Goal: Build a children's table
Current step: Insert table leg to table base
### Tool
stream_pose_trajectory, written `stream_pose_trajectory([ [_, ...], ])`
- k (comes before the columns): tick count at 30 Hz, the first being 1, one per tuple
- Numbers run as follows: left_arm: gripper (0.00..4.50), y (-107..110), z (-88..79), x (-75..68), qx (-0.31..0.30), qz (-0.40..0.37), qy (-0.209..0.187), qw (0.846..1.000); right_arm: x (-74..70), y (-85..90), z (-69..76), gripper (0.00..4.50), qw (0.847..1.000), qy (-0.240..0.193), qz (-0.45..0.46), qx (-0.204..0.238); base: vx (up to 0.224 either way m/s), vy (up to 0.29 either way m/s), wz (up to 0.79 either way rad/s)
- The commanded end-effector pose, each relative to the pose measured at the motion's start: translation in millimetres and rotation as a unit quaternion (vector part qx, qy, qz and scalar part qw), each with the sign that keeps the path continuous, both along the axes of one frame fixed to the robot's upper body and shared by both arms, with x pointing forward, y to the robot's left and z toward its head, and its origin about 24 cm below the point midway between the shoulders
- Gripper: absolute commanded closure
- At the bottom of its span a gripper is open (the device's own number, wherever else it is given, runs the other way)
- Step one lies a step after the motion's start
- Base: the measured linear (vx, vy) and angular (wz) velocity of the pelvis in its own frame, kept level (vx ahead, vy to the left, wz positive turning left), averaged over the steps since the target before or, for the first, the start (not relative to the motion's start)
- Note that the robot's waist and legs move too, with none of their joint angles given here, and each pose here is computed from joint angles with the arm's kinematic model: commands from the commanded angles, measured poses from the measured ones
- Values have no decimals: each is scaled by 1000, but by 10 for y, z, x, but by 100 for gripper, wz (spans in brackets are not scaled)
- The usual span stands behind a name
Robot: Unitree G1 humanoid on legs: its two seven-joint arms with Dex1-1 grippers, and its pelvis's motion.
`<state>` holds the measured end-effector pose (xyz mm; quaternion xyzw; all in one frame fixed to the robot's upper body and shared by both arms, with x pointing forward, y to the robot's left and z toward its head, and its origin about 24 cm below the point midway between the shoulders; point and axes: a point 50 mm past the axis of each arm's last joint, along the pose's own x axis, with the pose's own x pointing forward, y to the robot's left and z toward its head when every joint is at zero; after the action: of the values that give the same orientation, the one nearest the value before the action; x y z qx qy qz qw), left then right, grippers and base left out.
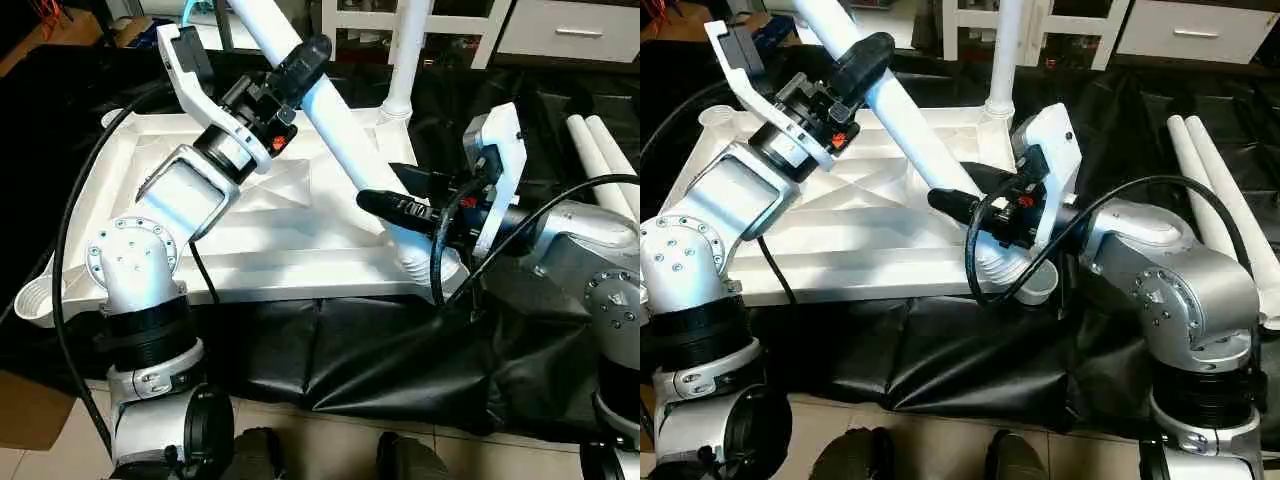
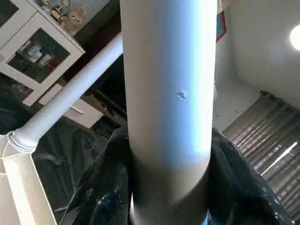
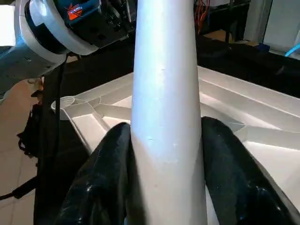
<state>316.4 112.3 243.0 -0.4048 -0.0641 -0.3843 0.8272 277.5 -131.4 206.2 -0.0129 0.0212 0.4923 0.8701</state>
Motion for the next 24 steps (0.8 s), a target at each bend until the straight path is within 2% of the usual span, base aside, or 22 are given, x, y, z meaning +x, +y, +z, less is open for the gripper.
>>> stream_pose_trajectory([
  [1,274,55,29,35,7,21,4,1000,-6,0,133,212,999,-42,3,21,0,0,0],
  [4,275,67,38,45,3,26,5,1000,-6,0,142,190,999,-44,6,24,0,0,0],
  [5,276,77,48,51,3,31,2,1000,-9,-5,143,166,999,-43,6,24,0,0,0],
  [9,278,135,76,84,0,60,-4,998,-27,-42,157,146,999,-42,5,28,0,0,0],
  [11,278,184,114,98,-9,74,-12,997,-56,-96,190,114,998,-45,6,36,0,0,0],
  [14,278,255,139,119,-10,85,-13,996,-123,-217,291,92,996,-43,16,81,0,0,0],
  [15,278,255,139,119,-10,85,-13,996,-123,-217,291,80,996,-43,16,81,0,0,0],
  [16,278,292,153,117,-12,85,-16,996,-157,-340,356,71,993,-41,15,110,0,0,0],
  [17,278,299,161,112,-14,83,-17,996,-159,-396,379,58,992,-42,7,118,0,0,0],
  [19,278,295,187,73,-20,65,-28,997,-85,-637,430,48,987,-45,-71,135,0,0,0],
  [21,278,281,209,37,-25,49,-39,998,-25,-827,428,31,980,-41,-143,134,0,0,0],
  [23,278,264,236,7,-33,36,-48,998,-10,-970,369,29,974,-36,-196,111,0,0,0],
  [24,278,257,264,-18,-38,28,-57,997,-25,-1056,316,29,968,-30,-220,114,0,0,0],
])
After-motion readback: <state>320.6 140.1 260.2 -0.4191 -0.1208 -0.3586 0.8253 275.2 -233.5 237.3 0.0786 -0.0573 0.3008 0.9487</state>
